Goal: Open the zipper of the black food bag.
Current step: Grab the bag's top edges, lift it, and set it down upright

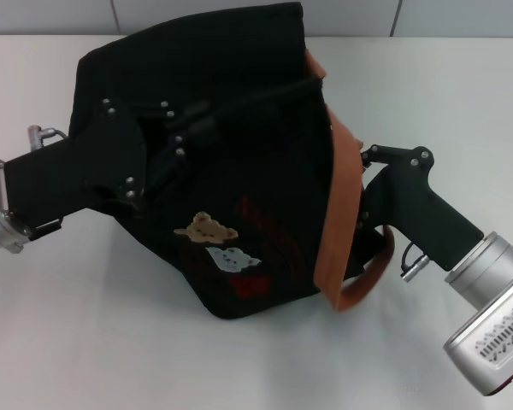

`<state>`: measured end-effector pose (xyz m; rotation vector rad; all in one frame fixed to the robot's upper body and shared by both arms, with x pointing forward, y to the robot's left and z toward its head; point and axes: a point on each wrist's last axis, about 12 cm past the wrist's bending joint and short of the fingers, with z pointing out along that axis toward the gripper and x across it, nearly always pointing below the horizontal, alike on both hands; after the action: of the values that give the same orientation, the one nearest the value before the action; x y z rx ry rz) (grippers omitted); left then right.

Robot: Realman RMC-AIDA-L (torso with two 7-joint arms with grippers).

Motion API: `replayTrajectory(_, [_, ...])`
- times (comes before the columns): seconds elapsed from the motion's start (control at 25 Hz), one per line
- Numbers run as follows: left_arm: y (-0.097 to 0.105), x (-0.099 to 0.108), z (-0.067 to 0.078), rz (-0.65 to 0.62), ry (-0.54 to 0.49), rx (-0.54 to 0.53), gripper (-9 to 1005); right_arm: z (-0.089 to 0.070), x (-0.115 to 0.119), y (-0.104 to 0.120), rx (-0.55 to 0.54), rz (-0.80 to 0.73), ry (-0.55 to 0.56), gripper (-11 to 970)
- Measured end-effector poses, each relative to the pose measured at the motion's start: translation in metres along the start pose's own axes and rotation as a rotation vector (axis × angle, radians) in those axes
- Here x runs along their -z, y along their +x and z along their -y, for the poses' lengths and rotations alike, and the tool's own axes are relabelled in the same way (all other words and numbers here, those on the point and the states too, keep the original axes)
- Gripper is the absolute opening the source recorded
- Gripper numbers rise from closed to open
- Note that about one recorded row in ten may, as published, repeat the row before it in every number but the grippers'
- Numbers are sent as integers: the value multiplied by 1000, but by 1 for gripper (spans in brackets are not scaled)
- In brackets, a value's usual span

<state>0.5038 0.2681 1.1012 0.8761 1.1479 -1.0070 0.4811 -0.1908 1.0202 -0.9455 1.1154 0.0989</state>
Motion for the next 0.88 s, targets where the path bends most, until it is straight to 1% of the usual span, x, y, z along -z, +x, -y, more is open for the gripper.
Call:
replayTrajectory(0.24, [0, 8, 1, 7, -33, 0, 90, 6, 2, 5, -33, -15, -5, 1])
replayTrajectory(0.4, [0, 17, 2, 16, -78, -2, 89, 10, 4, 9, -60, -30, -8, 1])
replayTrajectory(0.44, [0, 22, 3, 21, -107, -3, 89, 12, 5, 11, -71, -36, -10, 1])
replayTrajectory(0.48, [0, 22, 3, 21, -107, -3, 89, 12, 5, 11, -71, -36, -10, 1])
replayTrajectory(0.52, [0, 28, 4, 27, -136, -3, 89, 15, 6, 13, -81, -42, -9, 1])
replayTrajectory(0.56, [0, 28, 4, 27, -136, -3, 89, 15, 6, 13, -81, -42, -9, 1])
replayTrajectory(0.72, [0, 40, 6, 29, -191, 1, 89, 20, 8, 16, -99, -54, 10, 0])
replayTrajectory(0.88, [2, 45, 8, 22, -207, 6, 90, 22, 9, 17, -110, -57, 21, -2])
